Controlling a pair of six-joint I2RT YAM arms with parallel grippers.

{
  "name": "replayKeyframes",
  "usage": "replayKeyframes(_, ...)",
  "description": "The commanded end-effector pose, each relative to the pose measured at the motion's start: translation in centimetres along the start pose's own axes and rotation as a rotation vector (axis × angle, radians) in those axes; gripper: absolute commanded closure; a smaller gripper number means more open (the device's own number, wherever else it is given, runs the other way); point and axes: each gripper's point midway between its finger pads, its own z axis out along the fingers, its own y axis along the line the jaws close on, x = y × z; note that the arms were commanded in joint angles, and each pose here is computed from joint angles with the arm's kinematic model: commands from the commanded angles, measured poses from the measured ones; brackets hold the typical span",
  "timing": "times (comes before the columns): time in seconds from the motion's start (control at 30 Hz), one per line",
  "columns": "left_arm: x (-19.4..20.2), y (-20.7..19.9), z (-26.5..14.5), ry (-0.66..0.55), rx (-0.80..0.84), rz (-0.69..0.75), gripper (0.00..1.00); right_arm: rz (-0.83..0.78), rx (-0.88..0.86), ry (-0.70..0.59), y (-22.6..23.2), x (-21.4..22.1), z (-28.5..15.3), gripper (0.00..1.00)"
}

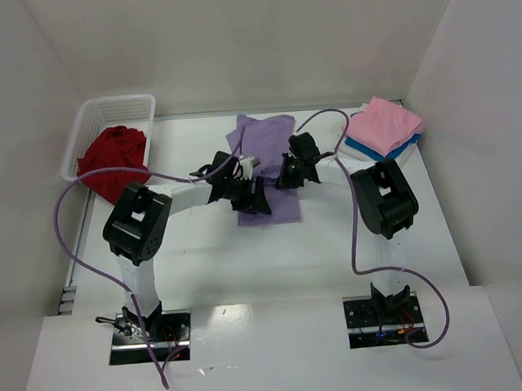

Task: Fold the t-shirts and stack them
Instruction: Fold the folded rectangular tshirt in 1/3 of the way, then grab one side of the 2/3 rectangular tshirt with both arms

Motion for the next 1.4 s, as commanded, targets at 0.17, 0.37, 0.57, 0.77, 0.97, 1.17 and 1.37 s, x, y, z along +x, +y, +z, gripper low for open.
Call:
replayKeyframes(0.17,-1.5,-0.2,0.3,-0.033,0.008,0.02,0.27,-0.024,-0.003,-0.147,1.3,-7.6,1.2,0.94)
replayKeyframes(0.37,-0.8,0.7,0.2,-0.016,-0.032,0.011,0.27,-0.006,0.021,-0.197,0.3,-10.9,0.9,0.93)
replayKeyframes(0.57,-3.8,0.8,-4.0,-0.105,-0.139,0.063,0.11,0.001,0.008,-0.307,0.3,-14.2,-4.2,0.77)
replayKeyframes(0.77,-4.9,1.7,-7.9,-0.172,-0.23,0.07,0.0,0.037,-0.017,-0.331,0.3,-11.7,-9.1,0.47)
replayKeyframes(0.97,-1.4,1.8,-8.9,-0.154,-0.218,0.008,0.0,0.097,-0.057,-0.265,-1.0,-3.9,-11.1,0.32)
replayKeyframes(1.17,1.9,2.8,-8.0,-0.125,-0.212,-0.085,0.0,0.059,-0.02,-0.172,-0.4,2.5,-10.4,0.32)
replayKeyframes(1.37,1.8,2.8,-7.8,-0.2,-0.201,-0.155,0.02,0.068,-0.002,-0.14,-1.1,4.4,-9.6,0.32)
